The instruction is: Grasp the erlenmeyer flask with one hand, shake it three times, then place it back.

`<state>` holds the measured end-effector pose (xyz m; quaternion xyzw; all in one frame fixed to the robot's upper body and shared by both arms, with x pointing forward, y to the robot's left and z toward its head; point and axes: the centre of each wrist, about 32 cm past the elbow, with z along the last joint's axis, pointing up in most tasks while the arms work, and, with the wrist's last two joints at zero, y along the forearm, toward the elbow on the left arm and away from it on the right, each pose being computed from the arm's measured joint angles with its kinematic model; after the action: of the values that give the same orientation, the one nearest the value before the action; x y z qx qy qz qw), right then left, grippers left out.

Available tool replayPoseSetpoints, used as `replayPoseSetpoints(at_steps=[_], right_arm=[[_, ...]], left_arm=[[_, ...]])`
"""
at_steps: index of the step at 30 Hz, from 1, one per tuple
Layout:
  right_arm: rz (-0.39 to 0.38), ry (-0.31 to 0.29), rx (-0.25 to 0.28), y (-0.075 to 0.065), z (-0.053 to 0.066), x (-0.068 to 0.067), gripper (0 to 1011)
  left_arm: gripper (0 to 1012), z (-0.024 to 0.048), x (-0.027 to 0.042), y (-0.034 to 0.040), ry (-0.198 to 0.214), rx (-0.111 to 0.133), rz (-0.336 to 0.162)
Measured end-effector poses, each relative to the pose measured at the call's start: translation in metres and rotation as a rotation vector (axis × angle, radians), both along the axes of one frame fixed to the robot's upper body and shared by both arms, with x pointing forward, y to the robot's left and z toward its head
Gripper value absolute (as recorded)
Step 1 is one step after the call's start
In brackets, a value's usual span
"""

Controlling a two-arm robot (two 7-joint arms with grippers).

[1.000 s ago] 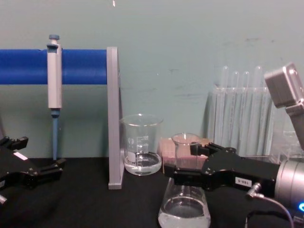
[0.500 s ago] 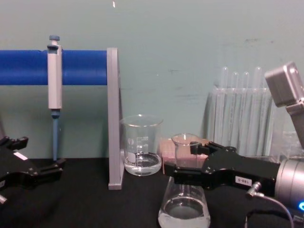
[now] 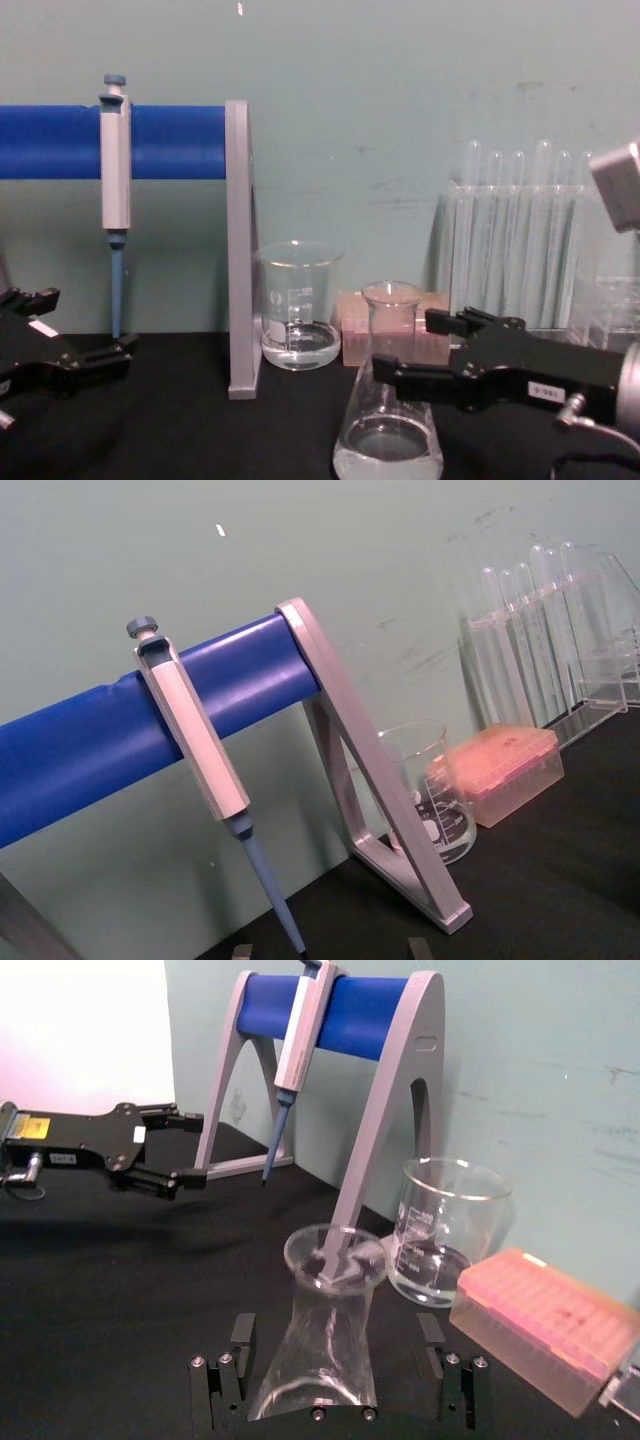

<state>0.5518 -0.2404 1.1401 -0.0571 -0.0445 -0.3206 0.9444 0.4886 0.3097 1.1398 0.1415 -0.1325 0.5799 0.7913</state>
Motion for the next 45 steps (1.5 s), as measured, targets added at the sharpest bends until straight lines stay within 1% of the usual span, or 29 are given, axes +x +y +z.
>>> replayPoseSetpoints(at_steps=[3,6,9,11,13,14,15,16,17,18,19,22,23,25,26,28,29,32,34,39,41,45], right_arm=[[0.001,0.002,-0.006,-0.004,0.0,-0.004,1000],[-0.001,0.012,-0.018,-0.012,0.0,-0.012,1000],[-0.014,0.02,-0.024,-0.018,0.0,-0.017,1000],[-0.038,0.027,-0.029,-0.024,0.0,-0.022,1000],[-0.074,0.034,-0.031,-0.029,-0.001,-0.026,1000],[-0.105,0.033,-0.031,-0.033,0.0,-0.028,1000],[-0.105,0.033,-0.031,-0.033,0.0,-0.028,1000],[-0.141,0.029,-0.033,-0.036,0.0,-0.029,1000],[-0.159,0.025,-0.036,-0.037,0.0,-0.03,1000],[-0.199,0.014,-0.042,-0.038,0.0,-0.031,1000],[-0.219,0.009,-0.043,-0.039,0.0,-0.032,1000],[-0.278,-0.01,-0.05,-0.038,0.0,-0.032,1000],[-0.313,-0.023,-0.051,-0.037,0.0,-0.031,1000],[-0.345,-0.034,-0.052,-0.036,0.0,-0.031,1000],[-0.378,-0.043,-0.051,-0.035,-0.001,-0.03,1000],[-0.412,-0.052,-0.05,-0.033,-0.001,-0.029,1000],[-0.442,-0.06,-0.048,-0.031,-0.001,-0.027,1000],[-0.495,-0.067,-0.041,-0.027,-0.002,-0.024,1000],[-0.528,-0.058,-0.036,-0.024,-0.004,-0.022,1000],[-0.574,-0.041,-0.034,-0.019,-0.008,-0.02,1000],[-0.595,-0.029,-0.031,-0.016,-0.012,-0.019,1000],[-0.606,-0.021,-0.028,-0.014,-0.015,-0.019,1000]], left_arm=[[1001,0.0,0.0,0.0,0.0,0.0,0.0],[1001,0.0,0.0,0.0,0.0,0.0,0.0],[1001,0.0,0.0,0.0,0.0,0.0,0.0],[1001,0.0,0.0,0.0,0.0,0.0,0.0],[1001,0.0,0.0,0.0,0.0,0.0,0.0],[1001,0.0,0.0,0.0,0.0,0.0,0.0],[1001,0.0,0.0,0.0,0.0,0.0,0.0],[1001,0.0,0.0,0.0,0.0,0.0,0.0],[1001,0.0,0.0,0.0,0.0,0.0,0.0],[1001,0.0,0.0,0.0,0.0,0.0,0.0],[1001,0.0,0.0,0.0,0.0,0.0,0.0],[1001,0.0,0.0,0.0,0.0,0.0,0.0],[1001,0.0,0.0,0.0,0.0,0.0,0.0],[1001,0.0,0.0,0.0,0.0,0.0,0.0],[1001,0.0,0.0,0.0,0.0,0.0,0.0],[1001,0.0,0.0,0.0,0.0,0.0,0.0],[1001,0.0,0.0,0.0,0.0,0.0,0.0],[1001,0.0,0.0,0.0,0.0,0.0,0.0],[1001,0.0,0.0,0.0,0.0,0.0,0.0],[1001,0.0,0.0,0.0,0.0,0.0,0.0],[1001,0.0,0.0,0.0,0.0,0.0,0.0],[1001,0.0,0.0,0.0,0.0,0.0,0.0]])
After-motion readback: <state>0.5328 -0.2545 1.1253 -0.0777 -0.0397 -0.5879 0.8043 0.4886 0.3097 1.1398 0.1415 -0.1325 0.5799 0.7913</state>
